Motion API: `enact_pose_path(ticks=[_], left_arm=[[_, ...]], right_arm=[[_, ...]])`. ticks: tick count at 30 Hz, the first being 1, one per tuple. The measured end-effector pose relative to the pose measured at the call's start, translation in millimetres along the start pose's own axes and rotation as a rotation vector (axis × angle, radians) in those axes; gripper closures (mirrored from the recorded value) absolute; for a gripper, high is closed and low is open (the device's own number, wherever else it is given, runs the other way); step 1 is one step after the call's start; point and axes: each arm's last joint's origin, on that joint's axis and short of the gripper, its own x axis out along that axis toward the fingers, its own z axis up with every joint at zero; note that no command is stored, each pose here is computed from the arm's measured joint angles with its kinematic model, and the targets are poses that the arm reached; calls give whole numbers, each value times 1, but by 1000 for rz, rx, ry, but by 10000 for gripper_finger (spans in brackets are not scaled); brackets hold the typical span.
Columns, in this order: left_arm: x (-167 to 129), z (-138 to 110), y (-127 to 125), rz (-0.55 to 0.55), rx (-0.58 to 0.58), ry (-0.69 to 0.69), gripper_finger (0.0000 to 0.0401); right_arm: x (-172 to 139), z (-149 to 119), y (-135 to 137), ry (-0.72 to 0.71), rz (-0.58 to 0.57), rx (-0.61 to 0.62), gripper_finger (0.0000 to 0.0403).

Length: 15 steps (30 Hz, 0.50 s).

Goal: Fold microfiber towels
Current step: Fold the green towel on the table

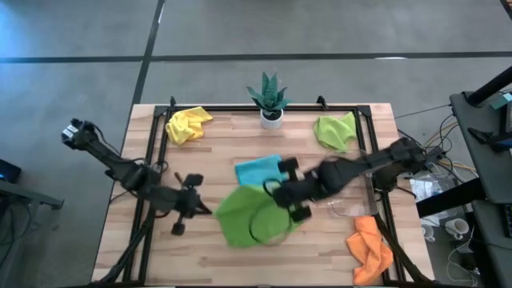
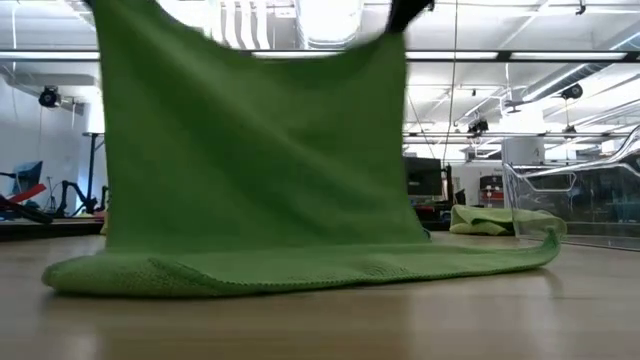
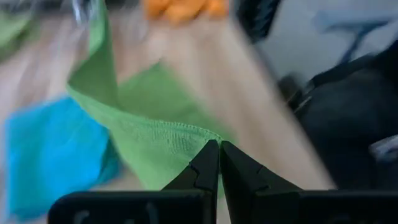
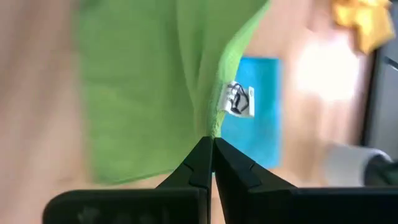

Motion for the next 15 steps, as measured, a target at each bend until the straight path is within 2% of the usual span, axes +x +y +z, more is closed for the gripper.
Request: enact_pose_path(ticks=[5,9,12,15], left_arm=[[-20,29,-23,-133,121,-185,401],[-38,51,-29,-163,190,-279,401],[-49,62,-28,-162,209,-306,401],[-58,68,-26,-144,227,-303,401]], right_arm=[[-61,14,40,-149,81,-17,394],[-117,23,51,-337,128,3,394],[-146,22,47,-420,51,26,394],[-155,17,33,-392,-38,41,394]])
